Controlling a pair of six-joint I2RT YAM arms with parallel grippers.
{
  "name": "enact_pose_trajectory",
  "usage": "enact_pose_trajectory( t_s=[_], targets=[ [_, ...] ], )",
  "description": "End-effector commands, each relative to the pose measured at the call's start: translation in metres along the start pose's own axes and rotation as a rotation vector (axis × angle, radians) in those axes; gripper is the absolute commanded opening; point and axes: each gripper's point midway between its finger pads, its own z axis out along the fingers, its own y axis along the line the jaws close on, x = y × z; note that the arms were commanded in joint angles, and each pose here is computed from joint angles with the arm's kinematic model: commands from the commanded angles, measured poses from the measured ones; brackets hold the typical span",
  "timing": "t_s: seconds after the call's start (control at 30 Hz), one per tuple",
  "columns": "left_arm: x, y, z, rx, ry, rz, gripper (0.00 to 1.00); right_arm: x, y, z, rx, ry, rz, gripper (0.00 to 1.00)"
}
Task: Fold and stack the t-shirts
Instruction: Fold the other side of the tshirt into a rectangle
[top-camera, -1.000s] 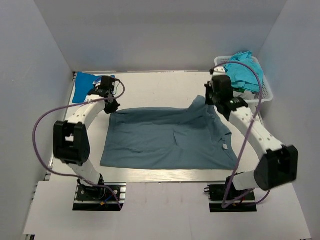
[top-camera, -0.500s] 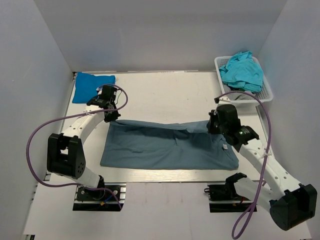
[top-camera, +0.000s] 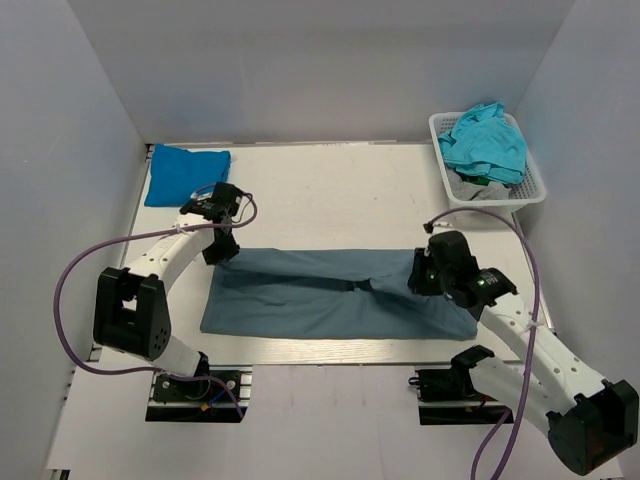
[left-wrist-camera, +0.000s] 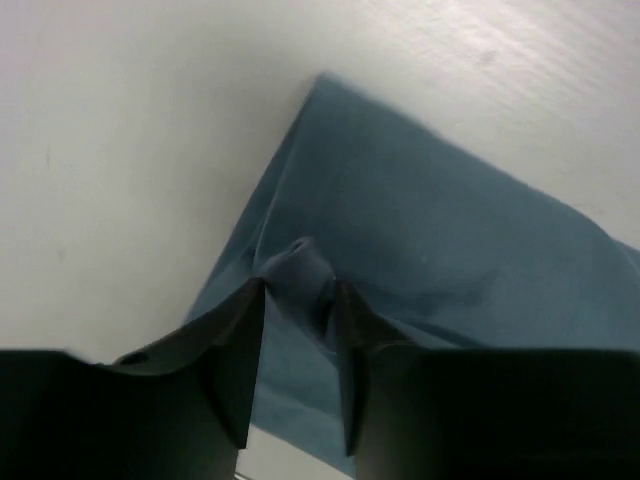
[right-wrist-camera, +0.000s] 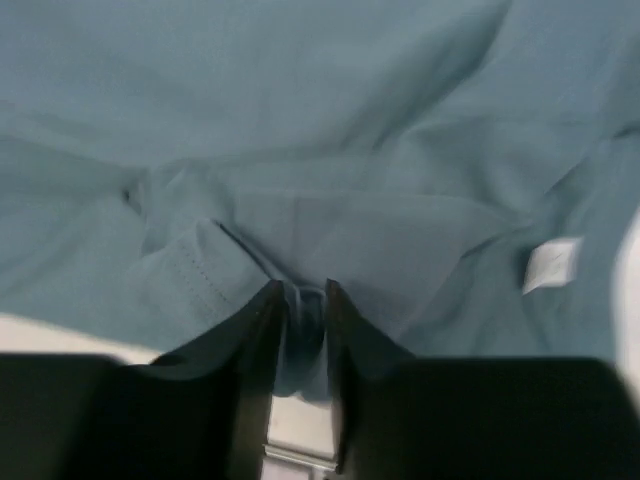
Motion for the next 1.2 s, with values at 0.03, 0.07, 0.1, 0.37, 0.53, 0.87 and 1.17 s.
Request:
enact_pose_trajectory(
  t_s=[0.03,0.07,0.1,0.37,0.53,0.87,1.17],
  targets=[
    [0.04,0.061,-0.022,-0.284,0.115,-0.082,0.71,0.059,0.027,-0.012,-0.17,0.214,0.068,0.64],
    [0.045,0.07,-0.028,-0.32,0.126,-0.095,1.0,0.075,0.031,-0.013,-0.199,0.267,0.081,0.9],
    [0.052,0.085,-0.038,-0.384,0.137,-0.112,1.0,0.092,0.039,-0.022,-0.262,0.327,0.099,0.9],
    [0.007,0.048,-0.064,-0.162,0.017,-0.232,1.0,0.034,0.037,-0.024,-0.206,0.141,0.075,0.9],
    [-0.005,-0.01,-0.037,0.032,0.05,-0.168,1.0,0.004,0.033,0.004,-0.116,0.078,0.108,0.9],
    [0.055,-0.049,0.016,0.128,0.219,-0.096,1.0,0.012,-0.011,0.039,0.244,0.239,0.003,0.9],
    [0.082,-0.014,0.05,-0.097,0.254,-0.085,1.0,0.05,-0.009,0.059,0.289,0.353,-0.019,0.9]
  ],
)
